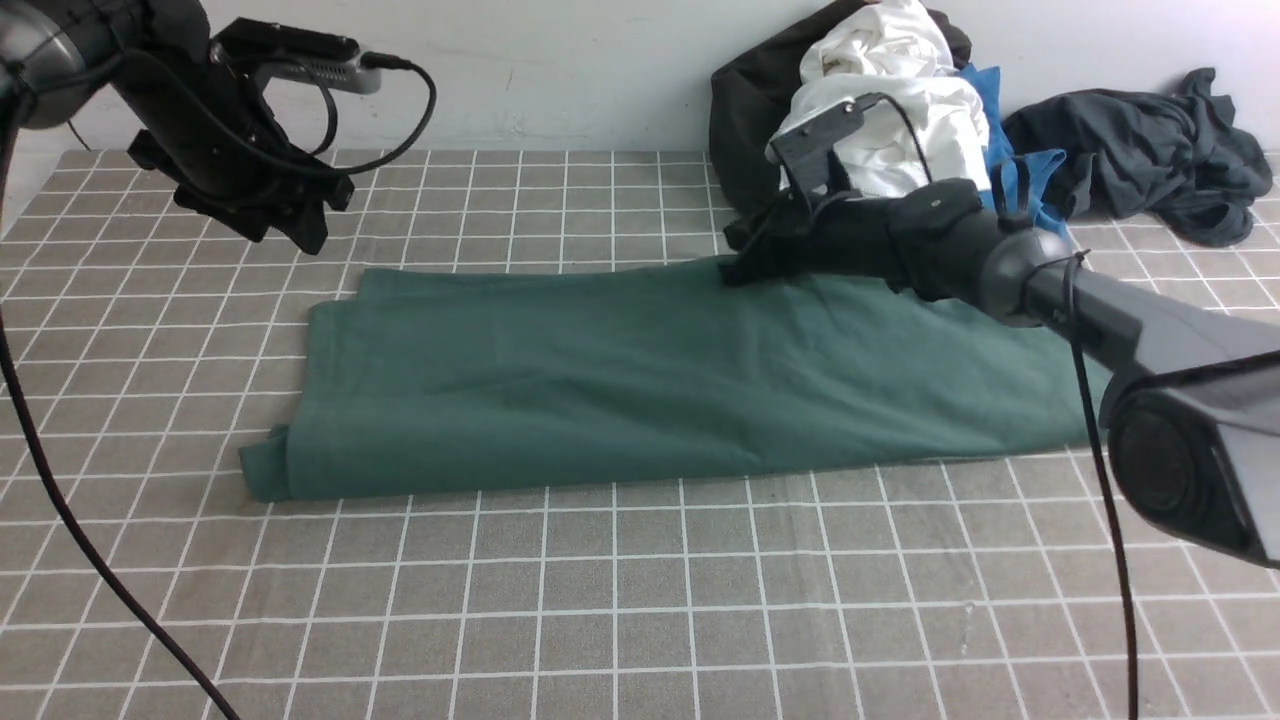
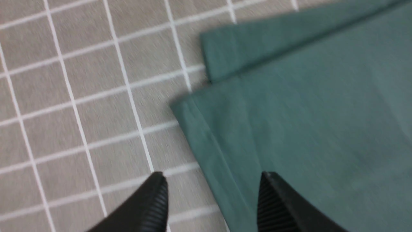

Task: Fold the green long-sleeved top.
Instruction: Use both arms to drag the lower edge of the fabric forward and fold it over the upper edge, then use the right arm to clamp the right edge of the fabric

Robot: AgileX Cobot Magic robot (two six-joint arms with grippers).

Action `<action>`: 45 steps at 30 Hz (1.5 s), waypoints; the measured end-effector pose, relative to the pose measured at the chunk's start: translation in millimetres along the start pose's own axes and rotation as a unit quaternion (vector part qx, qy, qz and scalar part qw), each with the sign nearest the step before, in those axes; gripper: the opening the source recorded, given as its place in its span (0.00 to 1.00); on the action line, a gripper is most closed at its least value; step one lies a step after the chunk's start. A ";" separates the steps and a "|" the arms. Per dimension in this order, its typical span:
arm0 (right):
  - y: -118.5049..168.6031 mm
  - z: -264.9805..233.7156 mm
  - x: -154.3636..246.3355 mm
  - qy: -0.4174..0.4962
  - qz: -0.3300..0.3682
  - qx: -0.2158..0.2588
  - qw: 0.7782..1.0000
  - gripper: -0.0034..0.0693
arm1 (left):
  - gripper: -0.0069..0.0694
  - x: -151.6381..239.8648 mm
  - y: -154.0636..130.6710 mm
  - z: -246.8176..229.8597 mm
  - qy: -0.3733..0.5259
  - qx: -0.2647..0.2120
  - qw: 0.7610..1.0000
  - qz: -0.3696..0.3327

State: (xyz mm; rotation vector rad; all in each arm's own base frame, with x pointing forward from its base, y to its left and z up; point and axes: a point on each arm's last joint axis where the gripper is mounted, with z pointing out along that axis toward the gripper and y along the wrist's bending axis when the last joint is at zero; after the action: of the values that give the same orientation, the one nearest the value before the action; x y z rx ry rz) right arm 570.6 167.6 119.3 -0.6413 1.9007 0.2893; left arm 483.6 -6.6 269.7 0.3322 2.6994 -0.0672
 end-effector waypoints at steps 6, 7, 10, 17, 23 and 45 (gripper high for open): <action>-52.1 -41.2 -37.0 -0.023 0.073 -0.002 0.997 0.03 | 0.34 0.6 -12.9 -82.0 -0.046 -0.009 0.999 0.014; -57.1 -57.0 -51.6 -0.014 0.072 -0.023 0.997 0.03 | 0.32 1.3 -14.9 -99.0 -0.062 -0.012 0.998 0.016; -67.0 -111.7 -91.0 0.061 0.078 -0.050 0.994 0.04 | 0.29 10.8 -23.9 -144.9 -0.102 -0.009 0.995 0.019; -92.3 -182.1 -84.0 0.310 0.111 0.093 0.940 0.16 | 0.23 85.2 -50.9 -171.5 -0.063 0.043 0.997 0.021; -112.9 -189.9 -31.6 0.379 0.174 0.108 0.902 0.47 | 0.21 161.6 -68.8 -164.9 -0.072 0.050 0.996 0.001; -163.0 -208.6 77.0 0.428 0.330 0.096 0.836 0.53 | 0.20 259.1 -81.7 -125.9 -0.133 0.013 0.991 -0.019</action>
State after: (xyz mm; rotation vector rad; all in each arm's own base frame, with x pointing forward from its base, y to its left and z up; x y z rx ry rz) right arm 476.3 -89.7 150.1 0.1112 2.9550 0.2521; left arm 184.4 -16.3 277.6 0.2585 2.4428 -0.1469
